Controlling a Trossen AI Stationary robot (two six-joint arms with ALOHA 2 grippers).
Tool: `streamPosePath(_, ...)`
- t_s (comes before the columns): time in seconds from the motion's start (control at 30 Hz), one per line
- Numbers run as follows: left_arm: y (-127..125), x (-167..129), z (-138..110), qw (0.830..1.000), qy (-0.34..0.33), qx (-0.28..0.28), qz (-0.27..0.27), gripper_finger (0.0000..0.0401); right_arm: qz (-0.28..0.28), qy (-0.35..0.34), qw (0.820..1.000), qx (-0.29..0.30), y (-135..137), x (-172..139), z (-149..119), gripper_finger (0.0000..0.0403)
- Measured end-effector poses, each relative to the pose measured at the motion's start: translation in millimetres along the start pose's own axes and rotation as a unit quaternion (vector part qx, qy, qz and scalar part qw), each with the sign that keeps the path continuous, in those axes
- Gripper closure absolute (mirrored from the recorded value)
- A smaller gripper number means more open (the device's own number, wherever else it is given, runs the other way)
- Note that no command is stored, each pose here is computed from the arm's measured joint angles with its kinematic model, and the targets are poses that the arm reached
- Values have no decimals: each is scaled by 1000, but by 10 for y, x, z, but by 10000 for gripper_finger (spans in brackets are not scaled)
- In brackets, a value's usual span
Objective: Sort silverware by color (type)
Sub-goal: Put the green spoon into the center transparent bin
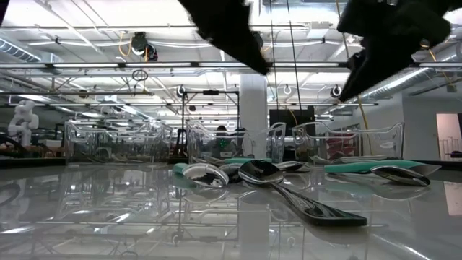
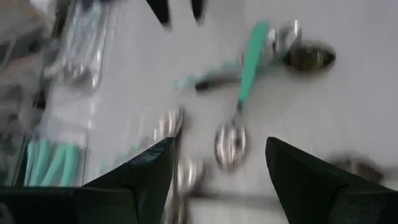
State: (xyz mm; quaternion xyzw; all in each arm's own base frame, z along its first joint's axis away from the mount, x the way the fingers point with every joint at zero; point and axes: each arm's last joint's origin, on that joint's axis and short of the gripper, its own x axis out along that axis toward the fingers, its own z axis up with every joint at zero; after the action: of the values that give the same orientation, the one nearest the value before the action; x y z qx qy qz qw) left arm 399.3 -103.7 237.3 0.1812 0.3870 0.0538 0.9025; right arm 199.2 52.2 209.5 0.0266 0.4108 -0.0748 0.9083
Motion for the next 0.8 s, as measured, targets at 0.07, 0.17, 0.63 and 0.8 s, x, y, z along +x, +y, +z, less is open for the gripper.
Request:
streamPosePath(0.07,-24,65,-18,1000,4,11,-7,148,-18,6,1000,-3,36,11,-83,262)
streamPosePath(0.17,-51,204,-9,1000,-13,15,-19,148,-23,20,999,-10,59,0,-142,262)
streamPosePath(0.63,97,757,-127,994,-41,31,-99,149,-17,35,998,-50,111,-32,-202,262)
streamPosePath(0.8,195,917,-178,989,-53,12,-138,149,-20,41,998,-53,106,-33,-213,262)
